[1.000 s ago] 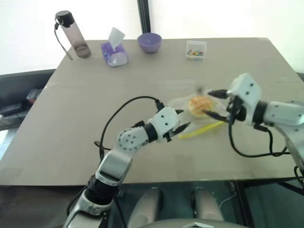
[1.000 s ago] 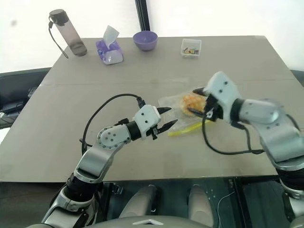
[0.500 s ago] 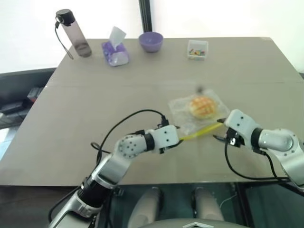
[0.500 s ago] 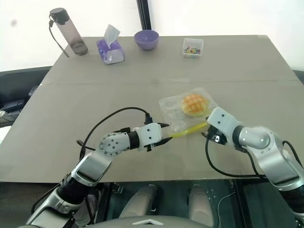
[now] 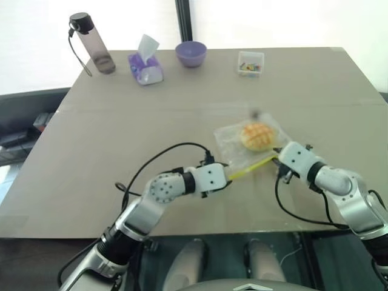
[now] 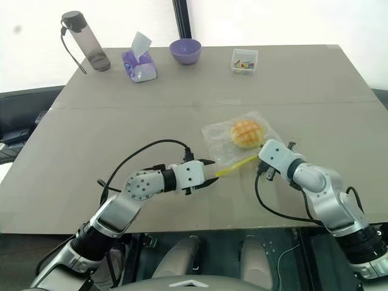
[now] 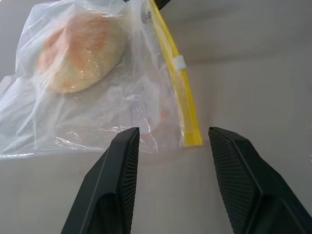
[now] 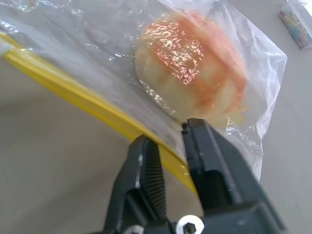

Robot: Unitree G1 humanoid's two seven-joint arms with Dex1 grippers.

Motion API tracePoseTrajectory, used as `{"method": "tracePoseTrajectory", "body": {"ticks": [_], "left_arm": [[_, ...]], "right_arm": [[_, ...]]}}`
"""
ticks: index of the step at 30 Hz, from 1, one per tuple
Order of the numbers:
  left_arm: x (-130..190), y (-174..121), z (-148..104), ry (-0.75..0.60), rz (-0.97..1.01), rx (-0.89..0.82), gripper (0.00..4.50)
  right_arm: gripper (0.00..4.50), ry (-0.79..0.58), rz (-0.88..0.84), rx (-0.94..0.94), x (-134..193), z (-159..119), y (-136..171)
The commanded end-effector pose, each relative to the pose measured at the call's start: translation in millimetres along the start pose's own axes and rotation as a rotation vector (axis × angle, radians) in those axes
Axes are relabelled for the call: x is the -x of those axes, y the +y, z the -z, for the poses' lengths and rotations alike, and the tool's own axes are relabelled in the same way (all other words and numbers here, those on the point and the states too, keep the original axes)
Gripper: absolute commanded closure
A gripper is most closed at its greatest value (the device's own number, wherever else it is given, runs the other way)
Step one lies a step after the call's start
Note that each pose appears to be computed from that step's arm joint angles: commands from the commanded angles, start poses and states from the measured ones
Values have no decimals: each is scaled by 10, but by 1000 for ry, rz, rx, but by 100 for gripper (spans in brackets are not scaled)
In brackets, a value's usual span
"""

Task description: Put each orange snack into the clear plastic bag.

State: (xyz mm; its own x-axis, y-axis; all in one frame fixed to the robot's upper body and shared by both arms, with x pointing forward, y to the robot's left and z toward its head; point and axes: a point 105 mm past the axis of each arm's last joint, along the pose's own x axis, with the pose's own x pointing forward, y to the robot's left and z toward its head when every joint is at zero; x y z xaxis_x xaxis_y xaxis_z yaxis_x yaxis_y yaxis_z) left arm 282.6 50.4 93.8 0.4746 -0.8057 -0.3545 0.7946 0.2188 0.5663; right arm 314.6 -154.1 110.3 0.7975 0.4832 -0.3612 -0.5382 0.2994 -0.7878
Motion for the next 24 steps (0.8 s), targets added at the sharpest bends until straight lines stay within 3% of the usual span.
{"method": "tracePoseTrajectory", "body": {"ticks": [1,11,24], "left_arm": [[46,111,-54,-18,-53,-49,209],[-8,437,-260,-66,-223,-250,209],[-107,462,-455,-150,-241,-322,209]], "right_arm": [[445,-43,60,24,26,-133,-179],[445,-78,157,-21,-8,-450,-591],[445,-77,141,-24,-55,-550,-596]]}}
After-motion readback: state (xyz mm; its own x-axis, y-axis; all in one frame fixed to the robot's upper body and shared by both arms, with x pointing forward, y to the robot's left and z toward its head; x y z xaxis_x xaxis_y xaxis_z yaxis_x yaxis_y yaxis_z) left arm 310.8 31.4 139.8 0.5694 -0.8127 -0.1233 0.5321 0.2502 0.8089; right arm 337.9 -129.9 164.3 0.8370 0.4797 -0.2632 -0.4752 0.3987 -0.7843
